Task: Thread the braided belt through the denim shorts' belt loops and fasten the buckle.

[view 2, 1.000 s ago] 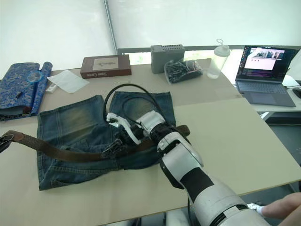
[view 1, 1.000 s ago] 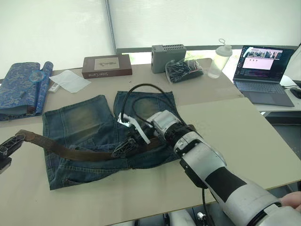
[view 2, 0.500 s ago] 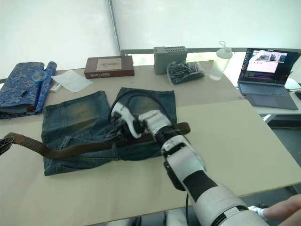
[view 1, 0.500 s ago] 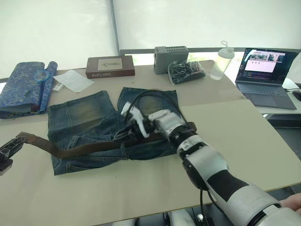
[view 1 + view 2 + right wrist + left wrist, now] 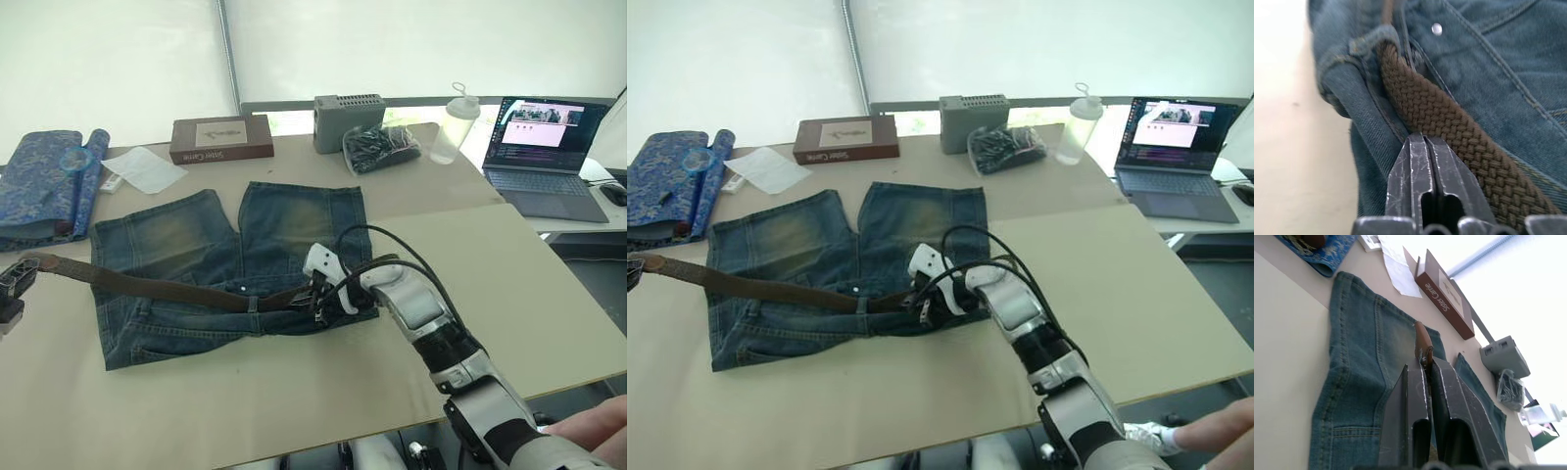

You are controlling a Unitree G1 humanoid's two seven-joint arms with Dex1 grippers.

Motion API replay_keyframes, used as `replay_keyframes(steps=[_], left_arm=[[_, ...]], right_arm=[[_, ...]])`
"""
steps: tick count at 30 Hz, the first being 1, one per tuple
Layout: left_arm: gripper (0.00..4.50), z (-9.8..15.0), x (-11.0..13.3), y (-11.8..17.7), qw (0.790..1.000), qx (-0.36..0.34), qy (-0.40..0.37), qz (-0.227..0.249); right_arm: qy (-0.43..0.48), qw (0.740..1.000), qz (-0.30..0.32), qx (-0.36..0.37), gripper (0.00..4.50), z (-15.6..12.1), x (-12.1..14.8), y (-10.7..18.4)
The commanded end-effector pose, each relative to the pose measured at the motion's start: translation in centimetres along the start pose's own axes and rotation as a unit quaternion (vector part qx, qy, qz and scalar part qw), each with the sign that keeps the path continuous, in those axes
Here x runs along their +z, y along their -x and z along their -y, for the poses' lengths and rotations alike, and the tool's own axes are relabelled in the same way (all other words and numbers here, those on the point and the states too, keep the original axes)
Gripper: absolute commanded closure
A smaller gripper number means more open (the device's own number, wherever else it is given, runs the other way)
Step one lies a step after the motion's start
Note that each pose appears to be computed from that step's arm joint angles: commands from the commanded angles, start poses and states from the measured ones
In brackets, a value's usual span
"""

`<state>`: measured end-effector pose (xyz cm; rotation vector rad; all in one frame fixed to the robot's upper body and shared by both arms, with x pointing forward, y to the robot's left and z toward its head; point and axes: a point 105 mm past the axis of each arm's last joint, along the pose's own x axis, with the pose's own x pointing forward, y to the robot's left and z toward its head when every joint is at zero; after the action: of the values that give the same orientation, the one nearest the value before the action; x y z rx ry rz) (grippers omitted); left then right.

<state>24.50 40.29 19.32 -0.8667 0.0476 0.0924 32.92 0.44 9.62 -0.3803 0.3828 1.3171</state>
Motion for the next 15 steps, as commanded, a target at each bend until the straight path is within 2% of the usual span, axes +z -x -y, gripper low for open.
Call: replay_keyframes(steps=[1,3,5,9,12,15], left_arm=[[4.50,0.6,1.1,-0.4,1.000,-0.004,-0.019,0.016],[4.50,0.5,1.1,-0.5,1.000,-0.004,-0.018,0.017],[4.50,0.4,1.1,-0.6,1.000,-0.003,-0.018,0.017],[4.50,0.7,0.8,-0.6,1.000,-0.016,-0.014,0.010],[4.50,3.1,-0.6,-0.5,0.996,-0.081,-0.007,-0.024],[4.50,5.8,-3.1,-0.5,0.988,-0.138,0.007,-0.067]], right_arm=[[0.015,0.995,-0.017,-0.098,4.46,2.5,-0.9,-0.7],[0.020,0.994,-0.013,-0.111,4.46,3.1,-0.9,-0.8],[0.027,0.995,0.008,-0.092,4.46,2.8,-0.4,-0.7],[0.016,0.994,0.103,-0.020,4.46,1.2,2.3,0.9],[-0.005,0.988,0.154,0.013,3.56,0.5,3.9,2.9],[-0.021,0.982,0.189,0.002,2.58,0.4,5.3,4.2]])
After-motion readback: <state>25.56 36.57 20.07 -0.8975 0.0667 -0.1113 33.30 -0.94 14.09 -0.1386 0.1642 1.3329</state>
